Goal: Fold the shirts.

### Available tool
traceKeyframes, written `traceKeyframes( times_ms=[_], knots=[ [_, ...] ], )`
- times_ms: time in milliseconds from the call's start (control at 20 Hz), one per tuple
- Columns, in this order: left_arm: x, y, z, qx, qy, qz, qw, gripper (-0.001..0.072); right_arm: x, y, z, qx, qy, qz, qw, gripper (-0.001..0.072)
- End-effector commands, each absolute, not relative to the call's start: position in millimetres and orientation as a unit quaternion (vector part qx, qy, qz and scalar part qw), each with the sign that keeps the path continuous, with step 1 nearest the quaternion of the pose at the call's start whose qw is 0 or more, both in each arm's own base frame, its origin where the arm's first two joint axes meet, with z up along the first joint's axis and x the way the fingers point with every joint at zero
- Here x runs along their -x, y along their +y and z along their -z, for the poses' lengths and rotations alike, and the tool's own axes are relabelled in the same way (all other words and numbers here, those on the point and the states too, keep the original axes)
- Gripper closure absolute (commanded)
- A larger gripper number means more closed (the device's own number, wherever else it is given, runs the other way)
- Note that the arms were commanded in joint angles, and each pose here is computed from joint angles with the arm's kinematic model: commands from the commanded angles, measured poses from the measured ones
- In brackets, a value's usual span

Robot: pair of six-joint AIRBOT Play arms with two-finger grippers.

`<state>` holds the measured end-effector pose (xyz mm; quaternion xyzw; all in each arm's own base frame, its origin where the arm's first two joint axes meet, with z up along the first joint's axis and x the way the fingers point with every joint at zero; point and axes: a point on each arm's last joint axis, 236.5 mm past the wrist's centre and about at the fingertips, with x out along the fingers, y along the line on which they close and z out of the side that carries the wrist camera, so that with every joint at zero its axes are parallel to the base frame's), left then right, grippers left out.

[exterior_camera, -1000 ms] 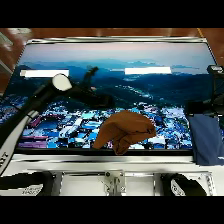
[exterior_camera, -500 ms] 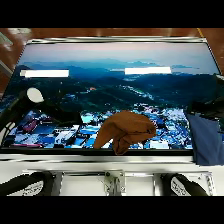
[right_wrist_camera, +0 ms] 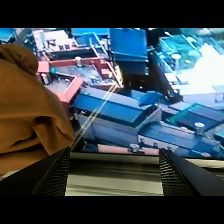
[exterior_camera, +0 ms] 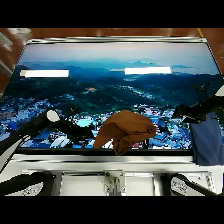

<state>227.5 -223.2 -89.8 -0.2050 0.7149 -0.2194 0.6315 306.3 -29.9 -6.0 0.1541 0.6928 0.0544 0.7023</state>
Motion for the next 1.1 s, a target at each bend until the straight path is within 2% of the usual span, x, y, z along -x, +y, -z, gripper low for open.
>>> traceKeyframes(
  times_ms=[0, 200, 350, 450, 500, 700, 900, 1050],
  knots=[
    [-228.6, -250.2, 103.7, 0.224, 0.705, 0.22, 0.636, -0.0008, -304.5, -25.5, 9.5, -0.159, 0.699, -0.067, 0.694, 0.0055],
    [-225.2, -277.4, 115.3, 0.249, 0.704, 0.216, 0.629, 0.0008, -303.7, -25.0, 9.4, -0.16, 0.7, -0.067, 0.692, 0.0055],
    [-224.0, -291.5, 119.3, 0.259, 0.699, 0.214, 0.631, 0.0129, -304.1, -23.2, 8.7, -0.163, 0.7, -0.07, 0.692, 0.0055],
    [-222.8, -295.9, 118.9, 0.265, 0.699, 0.214, 0.629, 0.052, -302.7, -14.7, 7.6, -0.176, 0.7, -0.083, 0.687, 0.0055],
    [-222.7, -296.1, 117.9, 0.266, 0.699, 0.215, 0.628, 0.0659, -300.3, -5.6, 8.9, -0.186, 0.7, -0.101, 0.682, 0.0054],
    [-223.2, -296.5, 115.4, 0.266, 0.697, 0.217, 0.629, 0.0669, -273.9, 38.5, 33.9, -0.24, 0.705, -0.176, 0.644, 0.0054],
    [-225.5, -297.8, 107.5, 0.267, 0.689, 0.224, 0.635, 0.0669, -260.2, 55.1, 73.7, -0.292, 0.697, -0.155, 0.636, 0.0054],
    [-228.2, -298.6, 101.5, 0.269, 0.682, 0.229, 0.64, 0.0669, -260.7, 59.4, 92.3, -0.314, 0.681, -0.138, 0.647, 0.0055]
  ],
)
